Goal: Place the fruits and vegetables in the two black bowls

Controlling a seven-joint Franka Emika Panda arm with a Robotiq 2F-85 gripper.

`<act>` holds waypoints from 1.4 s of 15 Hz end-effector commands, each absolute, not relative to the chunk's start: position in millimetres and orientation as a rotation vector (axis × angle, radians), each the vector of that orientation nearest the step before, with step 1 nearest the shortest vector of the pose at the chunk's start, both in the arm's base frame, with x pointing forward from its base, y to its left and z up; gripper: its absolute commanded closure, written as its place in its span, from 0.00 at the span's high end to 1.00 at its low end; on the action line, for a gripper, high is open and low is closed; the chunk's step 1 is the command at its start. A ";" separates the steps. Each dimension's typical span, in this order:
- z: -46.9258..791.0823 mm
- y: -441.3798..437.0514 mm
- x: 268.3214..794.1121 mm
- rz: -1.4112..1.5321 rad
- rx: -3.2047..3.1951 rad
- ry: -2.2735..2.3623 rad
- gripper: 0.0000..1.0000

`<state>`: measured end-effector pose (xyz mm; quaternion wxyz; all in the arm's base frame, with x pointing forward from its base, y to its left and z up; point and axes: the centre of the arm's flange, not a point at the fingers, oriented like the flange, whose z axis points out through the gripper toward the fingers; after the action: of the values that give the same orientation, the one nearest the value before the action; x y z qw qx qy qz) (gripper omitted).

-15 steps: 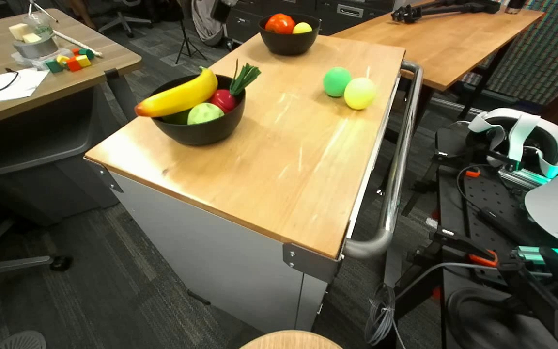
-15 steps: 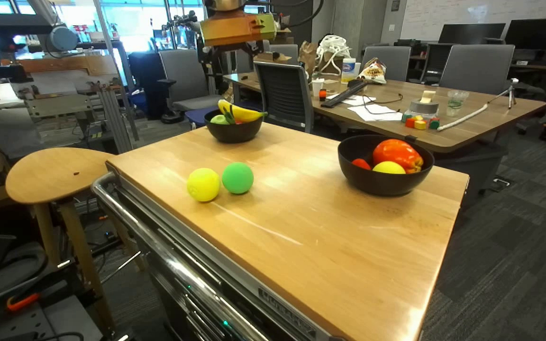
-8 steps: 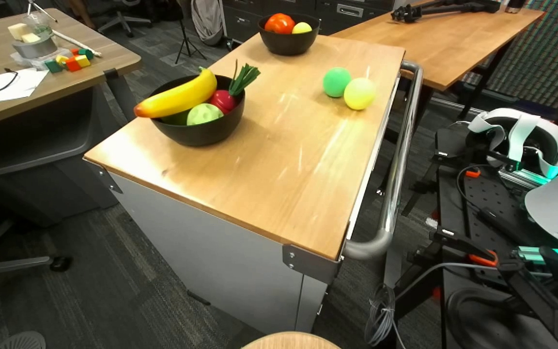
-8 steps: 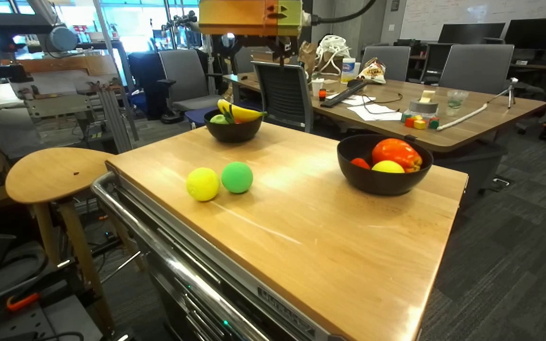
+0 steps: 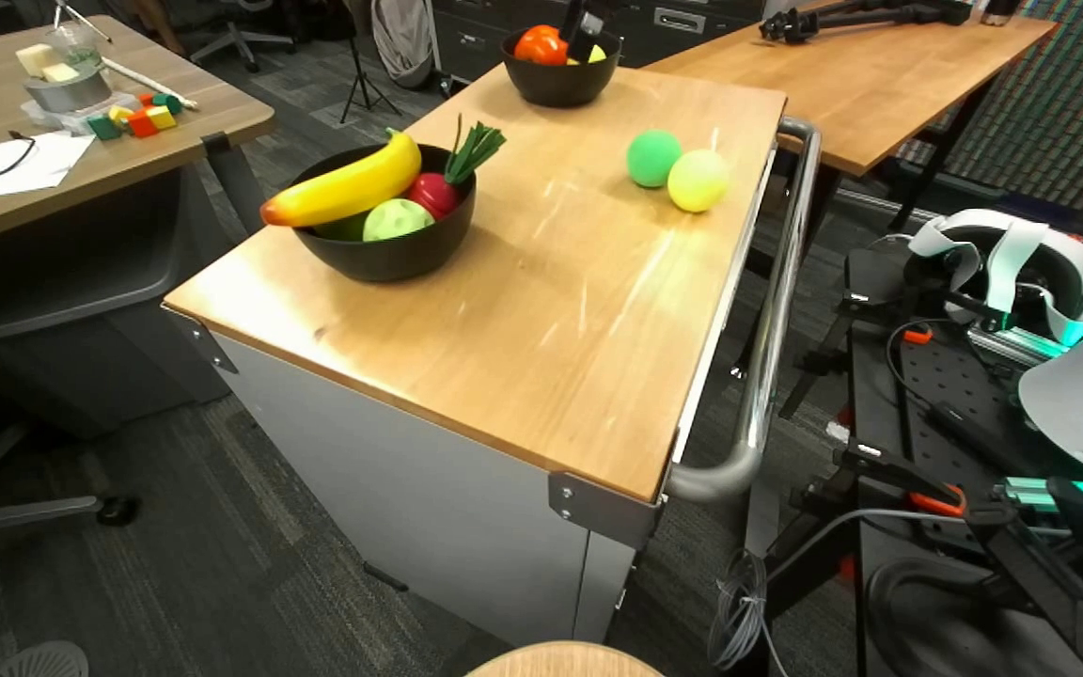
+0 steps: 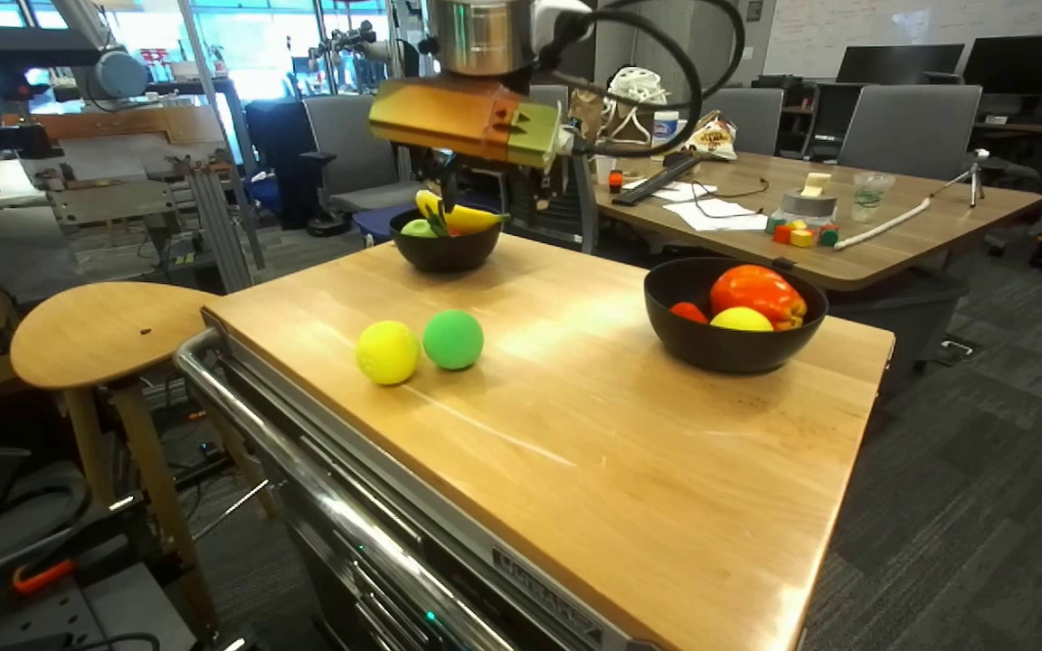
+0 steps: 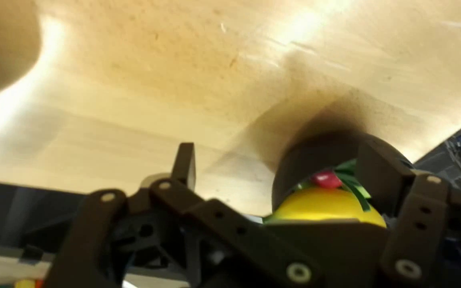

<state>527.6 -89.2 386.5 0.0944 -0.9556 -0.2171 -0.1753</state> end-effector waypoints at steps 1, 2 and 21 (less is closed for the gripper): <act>356.6 -91.7 522.5 -0.378 -2.919 -0.453 1.00; 350.6 -91.8 520.7 -0.342 -2.932 -0.426 1.00; 323.2 -89.3 505.8 0.114 -2.980 -0.108 0.72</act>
<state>500.0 -88.3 317.2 0.0836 -0.9952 -0.0427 0.0266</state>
